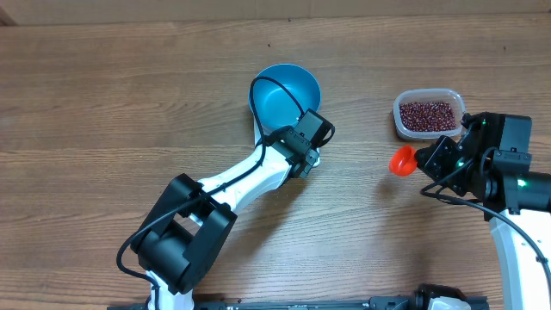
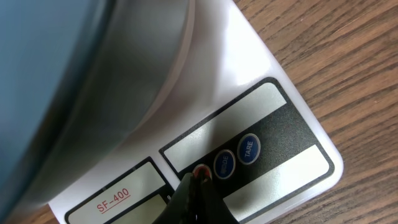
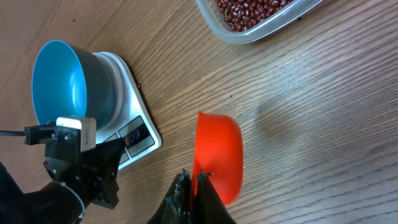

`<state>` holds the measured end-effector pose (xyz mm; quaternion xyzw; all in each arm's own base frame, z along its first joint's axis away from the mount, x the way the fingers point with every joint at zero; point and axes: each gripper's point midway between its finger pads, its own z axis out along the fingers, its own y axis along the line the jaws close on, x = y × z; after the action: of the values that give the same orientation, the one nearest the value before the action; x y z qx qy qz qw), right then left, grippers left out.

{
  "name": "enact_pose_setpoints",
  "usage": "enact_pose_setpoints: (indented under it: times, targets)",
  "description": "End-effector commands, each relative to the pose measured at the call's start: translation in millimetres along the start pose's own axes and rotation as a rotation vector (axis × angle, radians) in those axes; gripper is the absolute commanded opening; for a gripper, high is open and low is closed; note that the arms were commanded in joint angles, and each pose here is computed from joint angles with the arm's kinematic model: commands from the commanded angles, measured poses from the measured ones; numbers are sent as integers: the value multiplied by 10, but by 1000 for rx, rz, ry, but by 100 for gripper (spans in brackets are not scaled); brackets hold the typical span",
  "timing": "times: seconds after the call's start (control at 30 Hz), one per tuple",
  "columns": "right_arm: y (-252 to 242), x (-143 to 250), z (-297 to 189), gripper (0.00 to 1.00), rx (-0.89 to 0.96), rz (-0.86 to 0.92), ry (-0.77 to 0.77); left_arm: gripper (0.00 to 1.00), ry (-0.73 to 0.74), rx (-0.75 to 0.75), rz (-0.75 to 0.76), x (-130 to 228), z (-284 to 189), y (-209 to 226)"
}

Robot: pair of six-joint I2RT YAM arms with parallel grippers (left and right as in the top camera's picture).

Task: Scoop item into bowl and weigh 150g on scale

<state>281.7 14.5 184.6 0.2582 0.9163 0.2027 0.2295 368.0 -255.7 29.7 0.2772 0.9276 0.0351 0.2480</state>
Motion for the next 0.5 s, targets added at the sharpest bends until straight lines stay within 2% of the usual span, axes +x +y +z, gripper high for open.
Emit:
enact_pose_setpoints:
  times: [0.0, 0.47]
  targets:
    - [64, -75, -62, 4, -17, -9, -26, 4, 11, -11, 25, 39, 37, 10]
    - [65, -76, -62, 4, -17, -9, -26, 4, 27, -13, 26, 131, 76, 9]
